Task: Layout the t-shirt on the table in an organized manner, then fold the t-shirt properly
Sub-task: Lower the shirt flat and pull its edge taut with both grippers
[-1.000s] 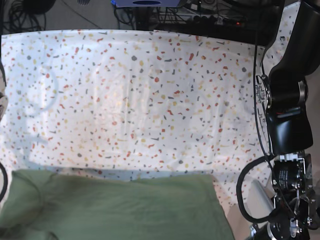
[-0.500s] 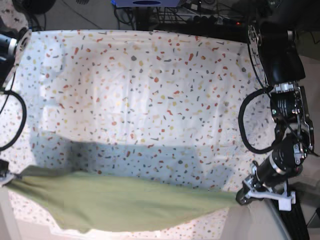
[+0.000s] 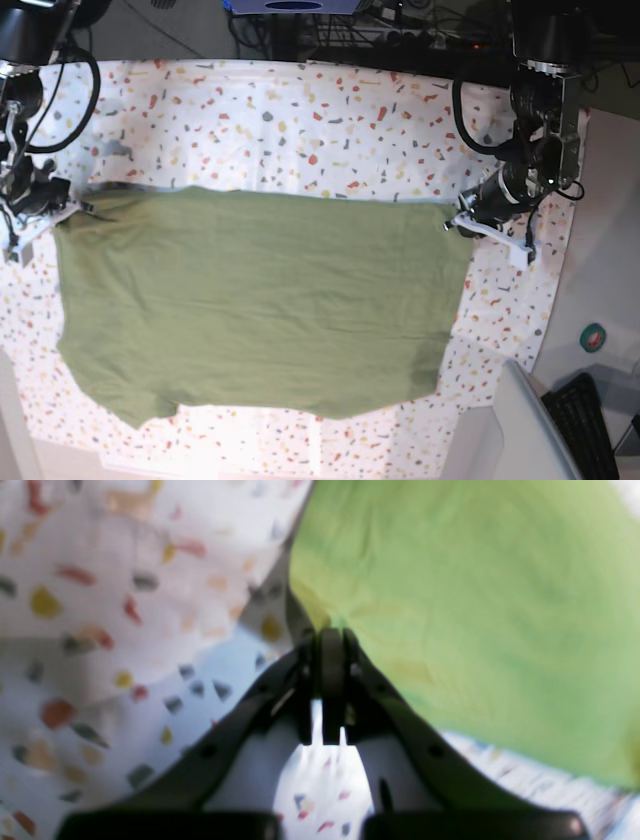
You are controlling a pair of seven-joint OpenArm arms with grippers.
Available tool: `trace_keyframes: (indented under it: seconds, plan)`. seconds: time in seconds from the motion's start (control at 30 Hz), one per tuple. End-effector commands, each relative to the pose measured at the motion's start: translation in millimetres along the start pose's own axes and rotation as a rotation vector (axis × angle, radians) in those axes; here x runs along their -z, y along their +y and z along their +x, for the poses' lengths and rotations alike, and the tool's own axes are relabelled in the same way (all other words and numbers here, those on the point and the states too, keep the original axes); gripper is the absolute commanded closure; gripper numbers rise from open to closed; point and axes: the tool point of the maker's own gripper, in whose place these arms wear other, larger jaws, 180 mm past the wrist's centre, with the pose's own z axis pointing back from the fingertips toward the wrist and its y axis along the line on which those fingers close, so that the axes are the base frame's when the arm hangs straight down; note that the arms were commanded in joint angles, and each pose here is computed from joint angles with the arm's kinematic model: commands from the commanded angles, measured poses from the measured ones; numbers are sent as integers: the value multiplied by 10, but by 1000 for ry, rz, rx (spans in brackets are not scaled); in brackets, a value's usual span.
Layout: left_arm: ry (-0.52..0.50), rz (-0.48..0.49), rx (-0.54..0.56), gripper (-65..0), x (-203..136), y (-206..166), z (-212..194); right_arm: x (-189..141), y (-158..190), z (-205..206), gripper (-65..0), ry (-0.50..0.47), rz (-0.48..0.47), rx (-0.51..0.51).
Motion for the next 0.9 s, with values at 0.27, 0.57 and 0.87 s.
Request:
trace_keyframes:
  seconds: [0.27,0.57,0.87]
  plan:
    - [-98,3,48,0,-34,-13,173,147,-109,538,0,-94,-3,40]
    - [-116,4,34,0,84,-46,398,436,56,913,0,-15,50,131]
    - [-125,7,22,0,153,-60,551,415,34,1343,-366,-55,-27,56]
